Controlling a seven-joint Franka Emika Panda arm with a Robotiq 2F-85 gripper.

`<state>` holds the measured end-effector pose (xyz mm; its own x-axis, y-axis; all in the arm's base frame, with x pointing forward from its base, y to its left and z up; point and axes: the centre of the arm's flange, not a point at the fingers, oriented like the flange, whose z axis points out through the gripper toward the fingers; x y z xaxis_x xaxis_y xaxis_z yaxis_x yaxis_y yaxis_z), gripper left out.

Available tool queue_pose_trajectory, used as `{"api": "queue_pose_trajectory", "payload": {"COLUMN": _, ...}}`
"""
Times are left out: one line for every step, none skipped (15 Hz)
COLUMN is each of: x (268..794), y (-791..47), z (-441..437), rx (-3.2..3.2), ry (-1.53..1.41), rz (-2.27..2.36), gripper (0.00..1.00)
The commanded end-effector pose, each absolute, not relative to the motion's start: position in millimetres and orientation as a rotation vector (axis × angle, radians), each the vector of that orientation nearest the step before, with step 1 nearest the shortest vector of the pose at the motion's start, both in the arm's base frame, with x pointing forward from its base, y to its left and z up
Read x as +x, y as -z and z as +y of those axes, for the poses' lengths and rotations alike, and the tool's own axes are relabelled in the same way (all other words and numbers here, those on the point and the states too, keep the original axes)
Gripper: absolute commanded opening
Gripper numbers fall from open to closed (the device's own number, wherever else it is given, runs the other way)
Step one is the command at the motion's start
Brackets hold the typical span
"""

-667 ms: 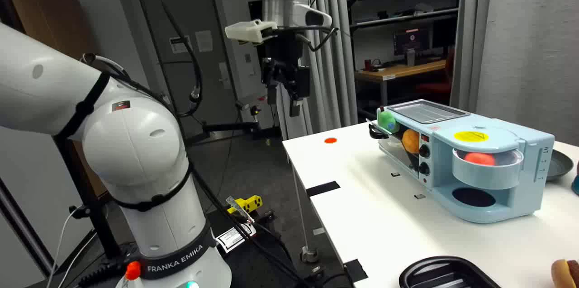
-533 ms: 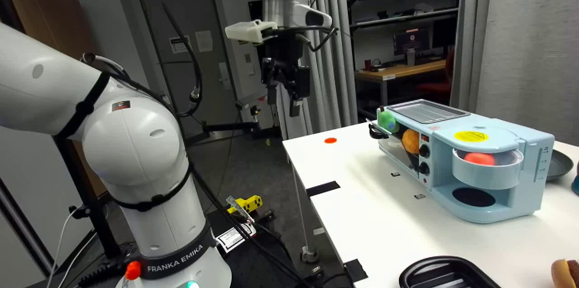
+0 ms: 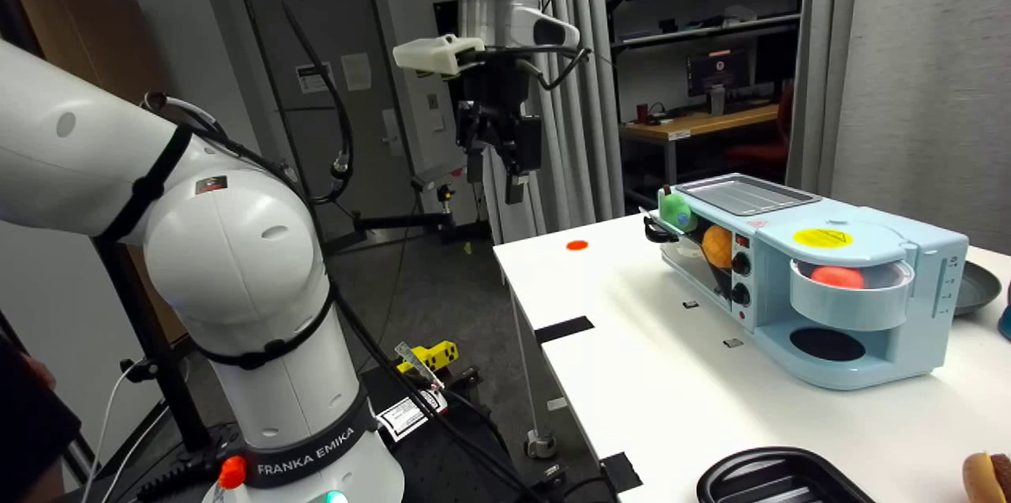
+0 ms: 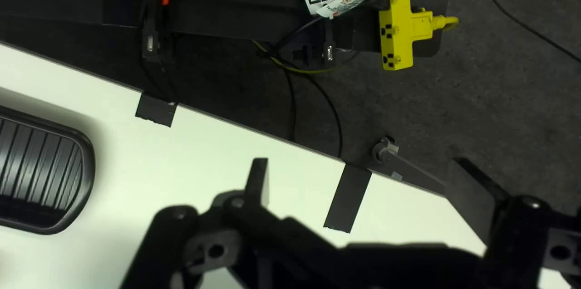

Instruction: Open the oven door

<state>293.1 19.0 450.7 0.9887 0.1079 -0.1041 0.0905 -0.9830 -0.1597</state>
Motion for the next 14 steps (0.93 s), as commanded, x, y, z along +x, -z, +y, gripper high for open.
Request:
{"api": "queue_pose_trajectory", "payload": {"x": 293, "y": -451, "z": 19, "rx": -2.978, "ry": -0.168, "rz": -0.15, "gripper": 1.0}}
{"api": "queue_pose_trajectory", "payload": {"x": 293, "y": -451, "z": 19, "rx": -2.978, "ry": -0.168, "rz": -0.15, "gripper": 1.0}}
{"api": "queue_pose_trajectory", "payload": {"x": 293, "y": -451, "z": 19, "rx": -2.978, "ry": -0.168, "rz": -0.15, "gripper": 1.0}}
{"api": "queue_pose_trajectory", "payload": {"x": 293, "y": -451, "z": 19, "rx": -2.978, "ry": -0.168, "rz": -0.15, "gripper": 1.0}}
{"api": "queue_pose_trajectory", "payload": {"x": 293, "y": -451, "z": 19, "rx": -2.978, "ry": -0.168, "rz": -0.15, "gripper": 1.0}}
{"api": "queue_pose_trajectory", "payload": {"x": 293, "y": -451, "z": 19, "rx": -2.978, "ry": -0.168, "rz": -0.15, "gripper": 1.0}}
{"api": "queue_pose_trajectory", "payload": {"x": 293, "y": -451, "z": 19, "rx": -2.978, "ry": -0.168, "rz": -0.15, "gripper": 1.0}}
{"api": "queue_pose_trajectory", "payload": {"x": 293, "y": -451, "z": 19, "rx": -2.978, "ry": -0.168, "rz": -0.15, "gripper": 1.0}}
{"api": "queue_pose_trajectory", "payload": {"x": 293, "y": -451, "z": 19, "rx": -2.978, "ry": -0.168, "rz": -0.15, "gripper": 1.0}}
{"api": "queue_pose_trajectory", "payload": {"x": 296, "y": -452, "z": 19, "rx": -2.98, "ry": -0.169, "rz": -0.155, "gripper": 1.0}}
{"api": "queue_pose_trajectory", "payload": {"x": 300, "y": -452, "z": 20, "rx": -2.99, "ry": -0.171, "rz": -0.153, "gripper": 1.0}}
{"api": "queue_pose_trajectory", "payload": {"x": 304, "y": -452, "z": 20, "rx": -3.0, "ry": -0.174, "rz": -0.149, "gripper": 1.0}}
{"api": "queue_pose_trajectory", "payload": {"x": 309, "y": -453, "z": 21, "rx": -3.016, "ry": -0.176, "rz": -0.145, "gripper": 1.0}}
{"api": "queue_pose_trajectory", "payload": {"x": 313, "y": -452, "z": 22, "rx": -3.029, "ry": -0.173, "rz": -0.143, "gripper": 1.0}}
